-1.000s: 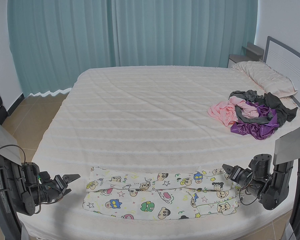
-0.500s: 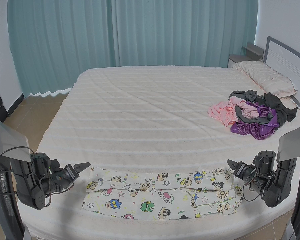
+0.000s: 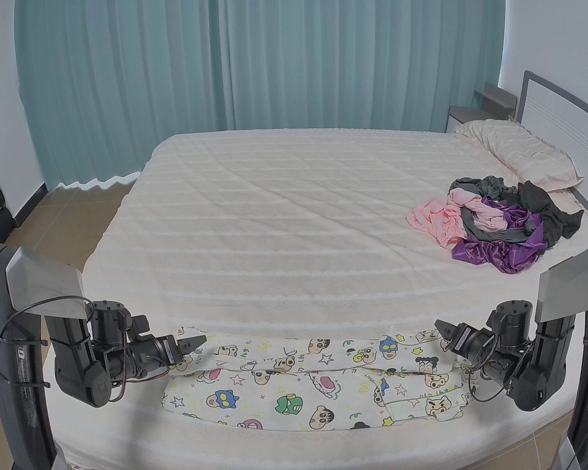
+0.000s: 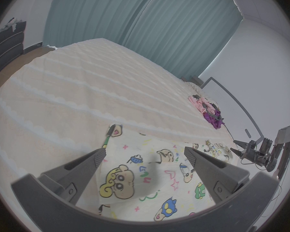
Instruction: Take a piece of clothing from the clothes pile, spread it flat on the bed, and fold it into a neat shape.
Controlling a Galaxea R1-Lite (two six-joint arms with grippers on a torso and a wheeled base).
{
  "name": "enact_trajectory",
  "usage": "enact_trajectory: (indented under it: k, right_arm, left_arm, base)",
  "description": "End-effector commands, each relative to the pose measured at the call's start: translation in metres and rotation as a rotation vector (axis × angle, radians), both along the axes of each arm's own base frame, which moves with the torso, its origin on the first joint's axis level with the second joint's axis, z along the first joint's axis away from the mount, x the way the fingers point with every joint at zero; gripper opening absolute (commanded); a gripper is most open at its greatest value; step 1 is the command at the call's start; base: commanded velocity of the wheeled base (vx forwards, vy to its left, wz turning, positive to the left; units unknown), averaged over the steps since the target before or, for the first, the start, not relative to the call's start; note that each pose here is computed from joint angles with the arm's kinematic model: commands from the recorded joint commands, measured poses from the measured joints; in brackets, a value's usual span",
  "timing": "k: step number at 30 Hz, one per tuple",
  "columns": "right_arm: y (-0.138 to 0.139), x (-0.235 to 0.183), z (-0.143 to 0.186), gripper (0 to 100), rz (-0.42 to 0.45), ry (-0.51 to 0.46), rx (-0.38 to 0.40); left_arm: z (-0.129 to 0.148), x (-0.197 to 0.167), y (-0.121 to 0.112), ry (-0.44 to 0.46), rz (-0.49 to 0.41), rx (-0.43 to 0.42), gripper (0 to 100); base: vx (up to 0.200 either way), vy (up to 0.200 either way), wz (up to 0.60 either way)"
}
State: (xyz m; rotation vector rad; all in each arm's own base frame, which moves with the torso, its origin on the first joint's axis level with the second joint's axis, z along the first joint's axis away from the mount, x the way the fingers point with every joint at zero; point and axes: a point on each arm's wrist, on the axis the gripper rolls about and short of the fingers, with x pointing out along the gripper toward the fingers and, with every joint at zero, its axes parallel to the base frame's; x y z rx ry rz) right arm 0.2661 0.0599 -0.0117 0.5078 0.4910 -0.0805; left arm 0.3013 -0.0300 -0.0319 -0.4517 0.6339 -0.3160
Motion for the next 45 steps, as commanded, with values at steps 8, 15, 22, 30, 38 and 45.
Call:
enact_trajectory:
  k: [8, 15, 22, 30, 38, 45]
  right_arm:
    - [0.001, 0.001, -0.003, 100, 0.004, 0.001, 0.002]
    - [0.001, 0.001, -0.003, 100, 0.002, 0.001, 0.002]
    - [0.001, 0.001, -0.003, 100, 0.004, -0.001, 0.003]
    - [0.001, 0.002, -0.003, 100, 0.003, -0.001, 0.005]
    - [0.001, 0.002, -0.005, 100, 0.004, 0.004, 0.004]
    - [-0.002, 0.003, -0.005, 100, -0.006, 0.003, 0.005]
  left_arm:
    - [-0.013, -0.007, 0.002, 0.056, 0.004, 0.008, 100]
    - [-0.015, -0.004, 0.001, 0.055, 0.005, 0.006, 100]
    - [-0.018, -0.002, 0.002, 0.056, 0.009, 0.006, 100]
    - [-0.021, 0.004, 0.001, 0.052, 0.012, -0.001, 100]
    - [-0.022, 0.004, 0.005, 0.058, 0.025, -0.010, 0]
    - [-0.007, 0.006, 0.007, 0.039, 0.065, -0.070, 0]
  base:
    - [0.000, 0.000, 0.00]
    - [0.000, 0.000, 0.00]
    - [0.000, 0.000, 0.00]
    - [0.000, 0.000, 0.00]
    - [0.000, 0.000, 0.00]
    - [0.000, 0.000, 0.00]
